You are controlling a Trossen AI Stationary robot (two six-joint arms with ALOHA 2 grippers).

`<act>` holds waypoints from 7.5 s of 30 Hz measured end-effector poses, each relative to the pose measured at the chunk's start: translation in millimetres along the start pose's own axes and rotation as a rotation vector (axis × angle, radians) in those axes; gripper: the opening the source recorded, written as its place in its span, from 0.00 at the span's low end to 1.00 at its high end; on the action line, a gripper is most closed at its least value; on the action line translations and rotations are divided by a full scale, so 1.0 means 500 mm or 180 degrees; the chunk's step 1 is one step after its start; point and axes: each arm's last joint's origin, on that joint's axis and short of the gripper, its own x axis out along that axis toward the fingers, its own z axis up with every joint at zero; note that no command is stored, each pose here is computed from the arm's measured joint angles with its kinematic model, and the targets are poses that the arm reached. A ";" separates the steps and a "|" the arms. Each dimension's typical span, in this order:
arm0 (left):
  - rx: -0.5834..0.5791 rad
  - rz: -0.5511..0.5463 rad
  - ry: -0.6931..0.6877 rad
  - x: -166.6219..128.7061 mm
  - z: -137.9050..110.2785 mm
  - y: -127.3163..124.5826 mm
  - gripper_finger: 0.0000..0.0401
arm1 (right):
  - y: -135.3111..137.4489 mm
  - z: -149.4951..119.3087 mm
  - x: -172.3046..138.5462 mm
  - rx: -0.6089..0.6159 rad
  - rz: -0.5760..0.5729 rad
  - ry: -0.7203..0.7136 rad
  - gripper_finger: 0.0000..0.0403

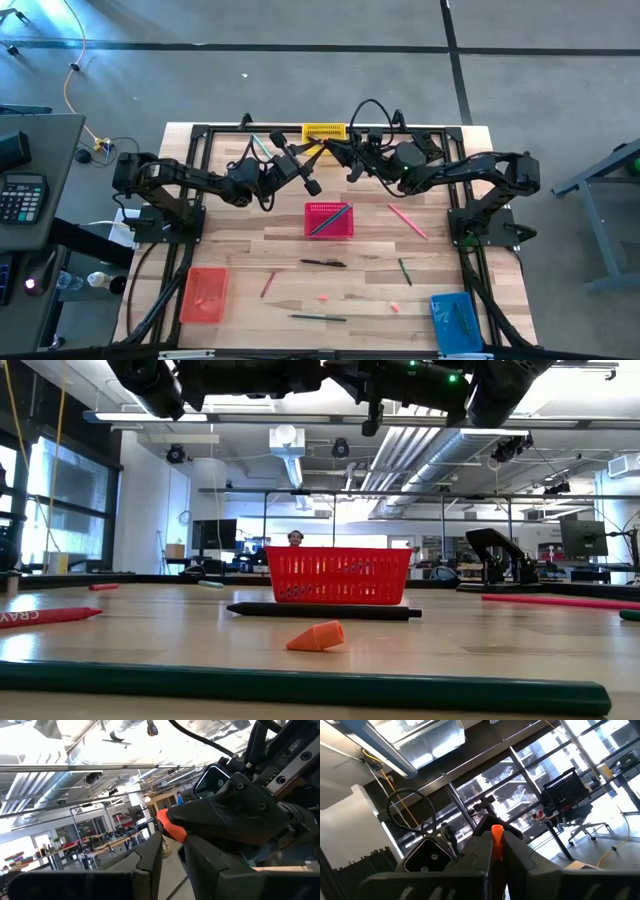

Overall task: Sort crayons/erasers/pens/pencils in bins
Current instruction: Put the orange eraser into the orange bin, then put the red crayon into the blue bin

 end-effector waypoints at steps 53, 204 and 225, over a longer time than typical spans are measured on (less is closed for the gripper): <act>-0.0589 -0.0086 0.1076 -0.093 -0.120 -0.005 0.00 | -0.088 0.027 -0.014 -0.1429 -0.0667 0.0663 0.59; -0.2103 0.1435 0.6309 -0.297 -0.255 0.303 0.41 | -0.189 -0.016 -0.197 -0.2205 -0.0638 0.1815 0.00; -0.2665 0.1485 0.6150 -0.344 -0.304 0.292 0.27 | -0.189 -0.016 -0.196 -0.2209 -0.0637 0.1812 0.00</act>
